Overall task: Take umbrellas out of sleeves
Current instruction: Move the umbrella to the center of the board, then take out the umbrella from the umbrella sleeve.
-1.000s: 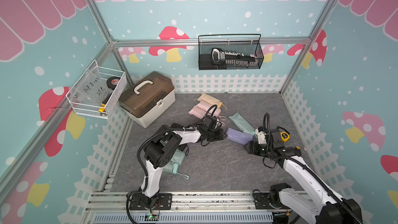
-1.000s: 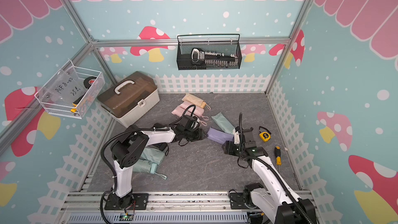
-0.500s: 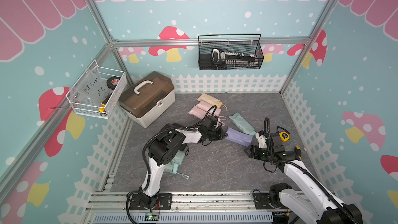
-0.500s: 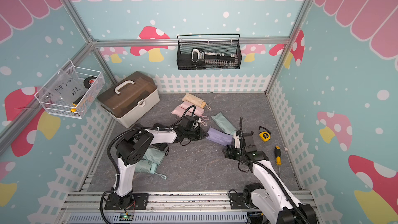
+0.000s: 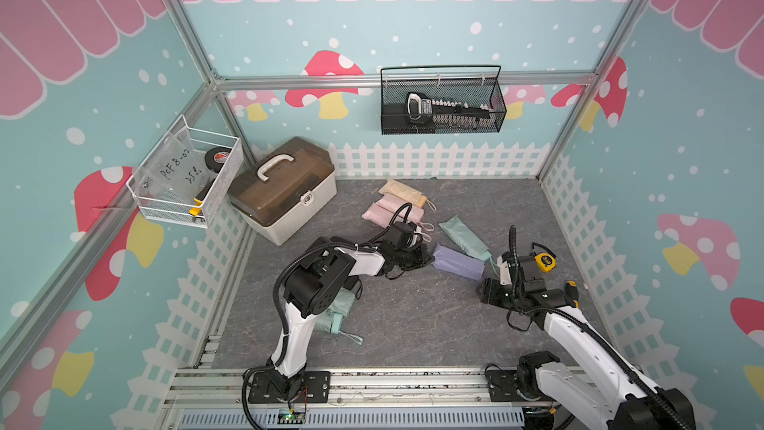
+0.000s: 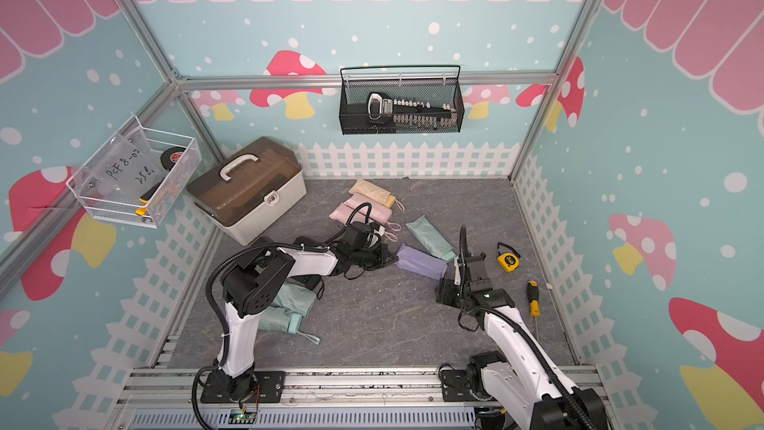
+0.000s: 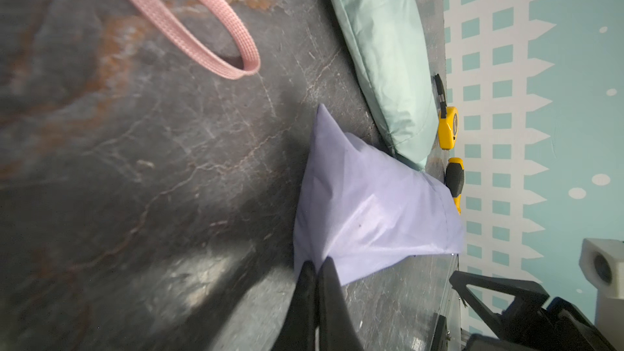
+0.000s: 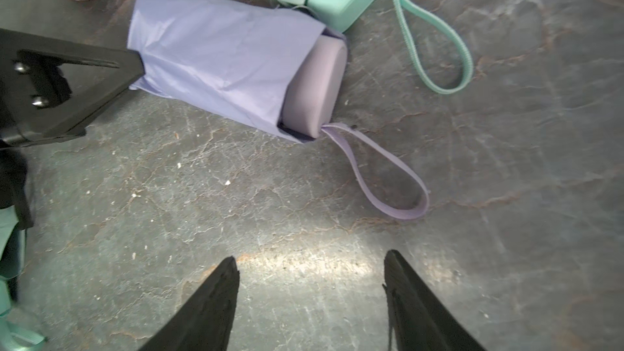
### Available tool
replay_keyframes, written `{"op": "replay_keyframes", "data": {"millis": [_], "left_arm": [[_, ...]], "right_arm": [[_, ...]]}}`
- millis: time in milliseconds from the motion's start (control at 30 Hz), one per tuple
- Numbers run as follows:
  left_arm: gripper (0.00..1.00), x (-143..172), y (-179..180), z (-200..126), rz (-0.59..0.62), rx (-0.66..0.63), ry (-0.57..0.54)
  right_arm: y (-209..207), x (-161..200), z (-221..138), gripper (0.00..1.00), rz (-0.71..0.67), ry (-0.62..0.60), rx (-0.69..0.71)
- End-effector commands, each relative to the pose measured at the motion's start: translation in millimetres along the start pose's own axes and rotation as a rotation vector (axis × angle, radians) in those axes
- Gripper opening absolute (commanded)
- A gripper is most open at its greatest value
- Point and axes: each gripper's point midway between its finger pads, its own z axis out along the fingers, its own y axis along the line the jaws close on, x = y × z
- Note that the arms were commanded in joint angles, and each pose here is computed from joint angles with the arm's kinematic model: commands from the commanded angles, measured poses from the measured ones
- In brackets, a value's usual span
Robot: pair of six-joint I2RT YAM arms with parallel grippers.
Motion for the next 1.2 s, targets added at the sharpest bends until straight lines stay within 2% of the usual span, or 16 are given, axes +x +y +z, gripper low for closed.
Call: {"op": "replay_keyframes", "data": {"millis": [0,233,467,733,967,1167], "left_arm": [[0.00,-8,4,-18,-0.002,-0.018,-0.019],[0.00,-17,3,-37,0.020,-0.008,-0.036],[0.00,-15,6,-39,0.018,0.012,-0.025],[0.00,-15,8,-37,0.023,0.013,-0.018],[0.00,-16,4,-39,0.025,0.032,-0.024],[0.00,-17,1,-40,0.021,0.057,-0.015]], "right_arm": [[-18,-16,-14,0.64,0.023,-0.074,0.118],[-9,-19,6,0.54,0.008,-0.005,0.095],[-6,-34,25,0.43,-0.029,0.043,0.117],[-6,-47,46,0.43,-0.011,0.059,0.145],[-17,-38,71,0.43,-0.008,0.133,0.201],[-29,-34,73,0.44,0.002,0.131,0.258]]}}
